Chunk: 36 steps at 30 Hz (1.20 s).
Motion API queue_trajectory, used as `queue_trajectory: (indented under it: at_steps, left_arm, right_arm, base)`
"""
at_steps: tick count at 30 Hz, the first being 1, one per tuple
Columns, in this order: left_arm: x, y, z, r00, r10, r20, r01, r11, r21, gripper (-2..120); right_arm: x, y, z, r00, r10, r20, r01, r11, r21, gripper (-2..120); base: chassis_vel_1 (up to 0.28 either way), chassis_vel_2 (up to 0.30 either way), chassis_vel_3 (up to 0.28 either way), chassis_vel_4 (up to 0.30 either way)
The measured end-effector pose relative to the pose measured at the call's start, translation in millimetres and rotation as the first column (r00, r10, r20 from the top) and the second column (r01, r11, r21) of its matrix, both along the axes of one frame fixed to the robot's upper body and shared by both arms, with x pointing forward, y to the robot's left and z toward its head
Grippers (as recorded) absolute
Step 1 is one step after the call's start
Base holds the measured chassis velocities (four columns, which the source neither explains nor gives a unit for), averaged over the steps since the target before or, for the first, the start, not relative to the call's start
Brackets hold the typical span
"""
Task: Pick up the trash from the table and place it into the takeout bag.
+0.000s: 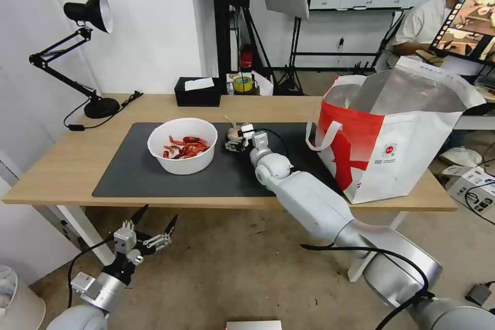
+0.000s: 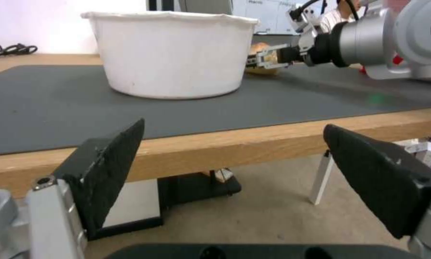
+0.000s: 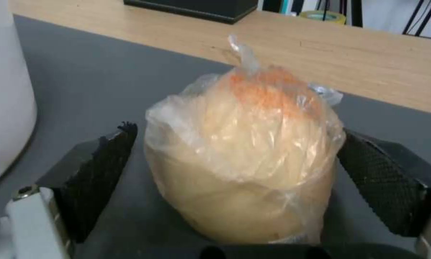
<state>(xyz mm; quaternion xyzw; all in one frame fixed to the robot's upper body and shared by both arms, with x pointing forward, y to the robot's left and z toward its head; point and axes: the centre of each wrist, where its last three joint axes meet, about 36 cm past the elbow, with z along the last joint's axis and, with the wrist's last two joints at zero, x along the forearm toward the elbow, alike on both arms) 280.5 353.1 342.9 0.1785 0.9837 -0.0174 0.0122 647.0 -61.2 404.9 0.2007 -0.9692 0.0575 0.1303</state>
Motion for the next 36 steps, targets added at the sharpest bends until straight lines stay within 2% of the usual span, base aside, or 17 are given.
queue_trajectory:
  at_steps: [4,11,12,14,16,23,25,29,32,33,35,36]
  left_arm:
    - [-1,-1,0,1.000,0.002,0.001,-0.002,1.000,-0.004,100]
    - [-7,-2,-1,1.000,0.011,0.000,-0.011,1.000,-0.005,100]
    - [-7,-2,-1,1.000,0.011,0.000,-0.011,1.000,-0.005,100]
    - [-9,-1,-2,1.000,0.013,-0.001,-0.013,1.000,-0.004,100]
    - [-9,-1,-1,1.000,0.013,-0.001,-0.013,1.000,-0.004,100]
    - [-10,-3,0,1.000,0.012,0.004,-0.012,1.000,-0.006,100]
    - [-10,-3,0,1.000,0.012,0.004,-0.012,1.000,-0.006,100]
    - [-8,-3,2,1.000,0.011,0.009,-0.011,1.000,-0.005,100]
    - [-8,-3,2,1.000,0.011,0.011,-0.011,1.000,-0.008,100]
    - [-8,-3,2,1.000,0.011,0.011,-0.011,1.000,-0.008,100]
    - [-9,-4,2,1.000,0.013,0.011,-0.013,1.000,-0.011,100]
    - [-9,-4,2,1.000,0.013,0.011,-0.013,1.000,-0.011,100]
  right_arm:
    - [2,-1,0,1.000,-0.001,-0.008,0.001,1.000,-0.001,93]
    - [2,-2,-1,0.999,-0.008,-0.045,0.009,1.000,0.011,64]
    - [2,-2,-1,0.999,-0.008,-0.045,0.009,1.000,0.011,64]
    - [0,-4,-2,0.999,-0.009,-0.050,0.009,1.000,0.009,53]
    - [0,-4,-3,0.999,-0.009,-0.052,0.010,1.000,0.009,50]
    - [-5,-7,-1,0.998,-0.018,-0.058,0.018,1.000,0.010,21]
    - [-7,-7,0,0.998,-0.018,-0.054,0.019,1.000,0.016,18]
    - [-17,-16,12,1.000,-0.009,0.013,0.008,0.999,0.048,10]
    - [-44,-31,31,0.992,0.005,0.126,-0.015,0.996,0.082,9]
    - [-44,-31,31,0.992,0.005,0.126,-0.015,0.996,0.082,9]
    - [-72,-44,46,0.977,0.014,0.213,-0.039,0.993,0.114,9]
    - [-72,-44,46,0.977,0.014,0.213,-0.039,0.993,0.114,9]
  base:
    - [0.000,0.000,0.000,0.000]
    - [0.000,0.000,0.000,0.000]
    - [0.000,0.000,0.000,0.000]
    - [0.000,0.000,0.000,0.000]
    - [0.000,0.000,0.000,0.000]
    - [0.000,0.000,0.000,0.000]
    - [0.000,0.000,0.000,0.000]
    - [0.000,0.000,0.000,0.000]
    - [0.000,0.000,0.000,0.000]
    - [0.000,0.000,0.000,0.000]
    - [0.000,0.000,0.000,0.000]
    - [0.000,0.000,0.000,0.000]
